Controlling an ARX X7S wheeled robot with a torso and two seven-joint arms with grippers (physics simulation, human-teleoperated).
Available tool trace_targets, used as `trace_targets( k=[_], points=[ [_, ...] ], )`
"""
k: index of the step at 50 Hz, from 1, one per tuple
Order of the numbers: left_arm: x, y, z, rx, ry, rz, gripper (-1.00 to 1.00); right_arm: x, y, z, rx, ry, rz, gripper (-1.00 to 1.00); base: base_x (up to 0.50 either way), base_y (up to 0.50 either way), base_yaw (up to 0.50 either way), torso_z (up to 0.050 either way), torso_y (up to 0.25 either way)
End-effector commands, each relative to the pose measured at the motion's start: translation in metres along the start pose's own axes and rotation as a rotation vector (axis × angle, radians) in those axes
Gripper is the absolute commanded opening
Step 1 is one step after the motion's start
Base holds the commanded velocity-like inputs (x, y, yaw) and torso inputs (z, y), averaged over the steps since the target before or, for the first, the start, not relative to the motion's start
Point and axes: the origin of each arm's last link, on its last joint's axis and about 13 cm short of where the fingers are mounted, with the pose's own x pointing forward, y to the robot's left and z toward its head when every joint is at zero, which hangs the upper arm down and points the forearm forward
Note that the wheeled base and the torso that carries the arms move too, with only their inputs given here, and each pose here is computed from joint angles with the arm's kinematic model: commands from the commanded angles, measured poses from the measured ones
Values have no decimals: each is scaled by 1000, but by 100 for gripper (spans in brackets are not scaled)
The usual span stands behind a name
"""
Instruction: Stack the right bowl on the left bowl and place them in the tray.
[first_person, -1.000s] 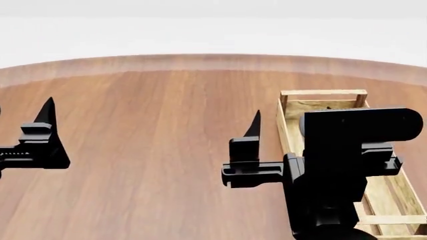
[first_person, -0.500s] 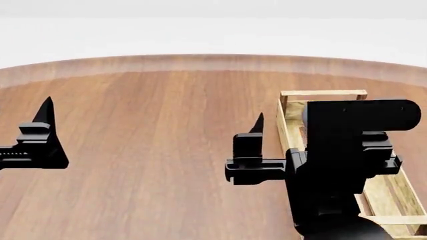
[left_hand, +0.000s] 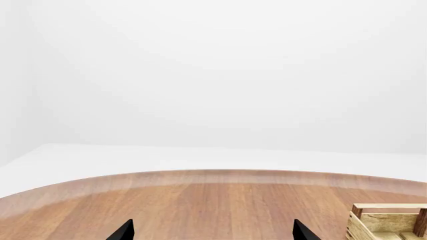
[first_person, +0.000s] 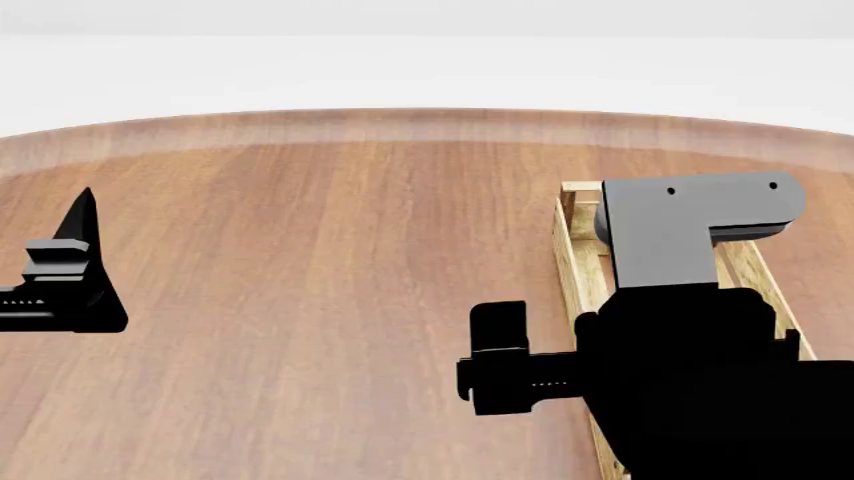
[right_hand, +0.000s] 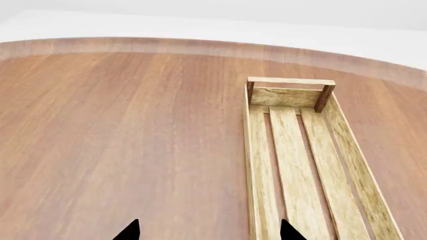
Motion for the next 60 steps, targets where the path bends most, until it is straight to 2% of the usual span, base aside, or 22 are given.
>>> trace_targets(
  k=[1,16,19,29,41,60],
  points=[
    [0,0,0,0,0,1,100,-18,-9,5,-10,147,30,100,0,0,0,0,0],
    [1,1,0,1,3,4,100,-21,-10,-16,-53,271,49,100,0,0,0,0,0],
    [1,1,0,1,3,4,100,-21,-10,-16,-53,271,49,100,0,0,0,0,0],
    [-1,2,2,0,-1,4,100,-16,-15,-35,-38,391,82,100,0,0,0,0,0],
    [-3,3,5,2,-8,10,100,-16,-14,-38,-47,393,83,100,0,0,0,0,0],
    [-3,3,2,-2,-2,10,100,7,-15,-54,-17,436,92,100,0,0,0,0,0]
  ],
)
